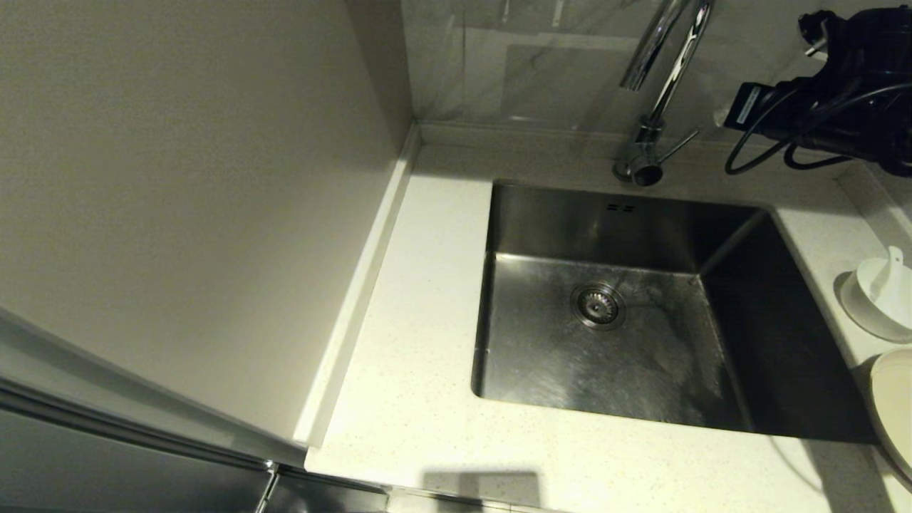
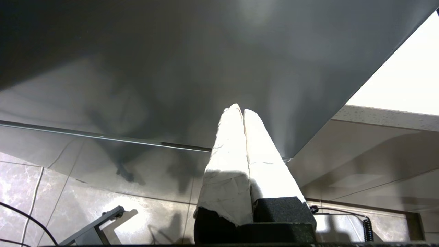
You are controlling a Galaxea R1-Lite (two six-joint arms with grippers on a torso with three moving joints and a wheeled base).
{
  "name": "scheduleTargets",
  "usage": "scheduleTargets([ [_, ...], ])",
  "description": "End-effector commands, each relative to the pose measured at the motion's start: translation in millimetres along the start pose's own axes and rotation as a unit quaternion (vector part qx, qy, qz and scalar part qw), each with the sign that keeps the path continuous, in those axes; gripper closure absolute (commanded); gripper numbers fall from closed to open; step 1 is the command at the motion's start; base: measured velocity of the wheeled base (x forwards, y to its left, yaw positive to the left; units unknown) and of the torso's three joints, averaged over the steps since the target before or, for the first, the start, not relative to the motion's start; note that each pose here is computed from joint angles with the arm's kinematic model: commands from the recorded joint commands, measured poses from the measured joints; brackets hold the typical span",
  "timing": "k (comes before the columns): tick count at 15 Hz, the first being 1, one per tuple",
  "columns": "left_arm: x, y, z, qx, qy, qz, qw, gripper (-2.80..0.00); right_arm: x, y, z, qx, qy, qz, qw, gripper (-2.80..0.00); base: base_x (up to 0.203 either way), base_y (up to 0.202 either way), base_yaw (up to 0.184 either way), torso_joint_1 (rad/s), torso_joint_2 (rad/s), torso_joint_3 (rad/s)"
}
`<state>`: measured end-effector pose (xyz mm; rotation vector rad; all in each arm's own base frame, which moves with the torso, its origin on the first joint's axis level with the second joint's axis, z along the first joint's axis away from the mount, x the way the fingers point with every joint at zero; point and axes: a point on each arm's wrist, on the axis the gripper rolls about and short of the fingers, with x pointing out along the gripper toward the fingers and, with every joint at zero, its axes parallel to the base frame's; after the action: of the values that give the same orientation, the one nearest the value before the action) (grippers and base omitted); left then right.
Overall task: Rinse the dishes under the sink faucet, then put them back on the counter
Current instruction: Turn on the faucet
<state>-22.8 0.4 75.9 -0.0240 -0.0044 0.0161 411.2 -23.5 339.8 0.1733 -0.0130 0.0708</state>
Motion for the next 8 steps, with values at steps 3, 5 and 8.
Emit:
scheduleTargets([
  [3, -0.2, 0.0, 0.0, 0.0, -0.002, 0.0, 1.0, 0.0, 6.8, 12.4, -0.7, 0.016, -0.028, 0.031, 0.999, 0.0, 0.0, 0.0, 0.0, 0.0, 0.0, 0.0],
  [5, -0.2, 0.0, 0.0, 0.0, -0.002, 0.0, 1.0, 0.0, 13.2, 17.0, -3.6, 0.012, -0.048, 0.039, 0.998, 0.0, 0.0, 0.0, 0.0, 0.0, 0.0, 0.0],
  [8, -0.2, 0.0, 0.0, 0.0, -0.002, 0.0, 1.0, 0.0, 23.8, 22.1, -13.5, 0.01, -0.056, 0.048, 0.997, 0.0, 0.0, 0.0, 0.0, 0.0, 0.0, 0.0],
])
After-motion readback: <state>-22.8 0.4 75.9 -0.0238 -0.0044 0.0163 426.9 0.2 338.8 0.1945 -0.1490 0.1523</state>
